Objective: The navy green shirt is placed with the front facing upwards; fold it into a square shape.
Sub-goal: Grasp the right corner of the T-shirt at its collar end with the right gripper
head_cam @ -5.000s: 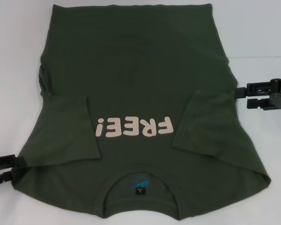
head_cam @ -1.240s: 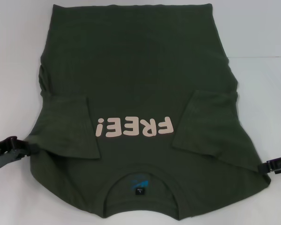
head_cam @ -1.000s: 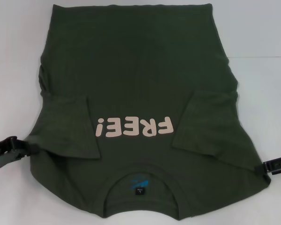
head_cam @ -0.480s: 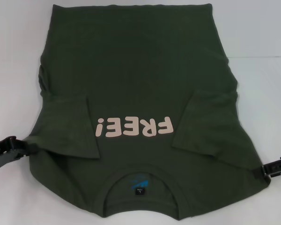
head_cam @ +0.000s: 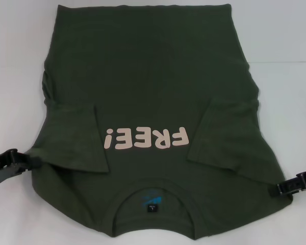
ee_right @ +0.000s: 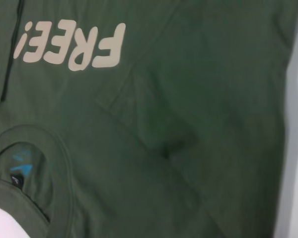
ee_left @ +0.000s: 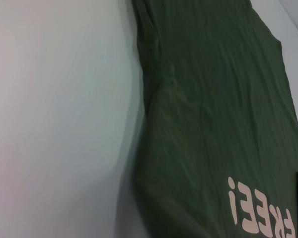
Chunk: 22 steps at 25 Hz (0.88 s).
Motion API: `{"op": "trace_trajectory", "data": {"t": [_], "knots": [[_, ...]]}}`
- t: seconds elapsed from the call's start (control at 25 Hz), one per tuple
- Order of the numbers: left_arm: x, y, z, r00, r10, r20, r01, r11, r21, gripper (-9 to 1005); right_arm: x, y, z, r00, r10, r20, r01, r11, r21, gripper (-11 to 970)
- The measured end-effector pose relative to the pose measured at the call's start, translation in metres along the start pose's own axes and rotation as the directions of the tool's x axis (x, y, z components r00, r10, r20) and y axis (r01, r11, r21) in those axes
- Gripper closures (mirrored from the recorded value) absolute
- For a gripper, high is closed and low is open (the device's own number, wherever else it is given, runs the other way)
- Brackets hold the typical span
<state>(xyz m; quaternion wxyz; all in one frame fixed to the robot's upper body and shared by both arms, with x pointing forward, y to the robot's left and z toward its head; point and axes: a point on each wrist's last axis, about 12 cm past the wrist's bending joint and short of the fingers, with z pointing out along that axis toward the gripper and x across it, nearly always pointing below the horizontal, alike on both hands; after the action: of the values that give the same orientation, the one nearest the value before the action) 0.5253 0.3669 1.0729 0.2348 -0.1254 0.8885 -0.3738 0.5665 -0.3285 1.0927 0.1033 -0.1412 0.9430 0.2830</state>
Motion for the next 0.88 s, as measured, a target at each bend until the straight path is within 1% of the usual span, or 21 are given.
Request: {"op": "trace_trajectory", "data": {"t": [0.4, 0.72, 0.88], "knots": [[-0.001, -0.001, 0.000, 1.000, 0.003, 0.001, -0.003, 1.000, 0.001, 970, -0.009, 0.014, 0.011, 0.999, -0.028, -0.016, 0.027, 0.999, -0.032, 200], [-0.002, -0.001, 0.000, 1.000, 0.003, 0.005, -0.003, 1.000, -0.001, 969, -0.015, 0.020, 0.014, 0.999, -0.035, -0.009, 0.035, 0.999, -0.038, 200], [-0.002, -0.001, 0.000, 1.000, 0.003, 0.005, -0.003, 1.000, -0.001, 969, -0.016, 0.022, 0.015, 0.999, -0.035, -0.009, 0.035, 0.998, -0.044, 220]]}}
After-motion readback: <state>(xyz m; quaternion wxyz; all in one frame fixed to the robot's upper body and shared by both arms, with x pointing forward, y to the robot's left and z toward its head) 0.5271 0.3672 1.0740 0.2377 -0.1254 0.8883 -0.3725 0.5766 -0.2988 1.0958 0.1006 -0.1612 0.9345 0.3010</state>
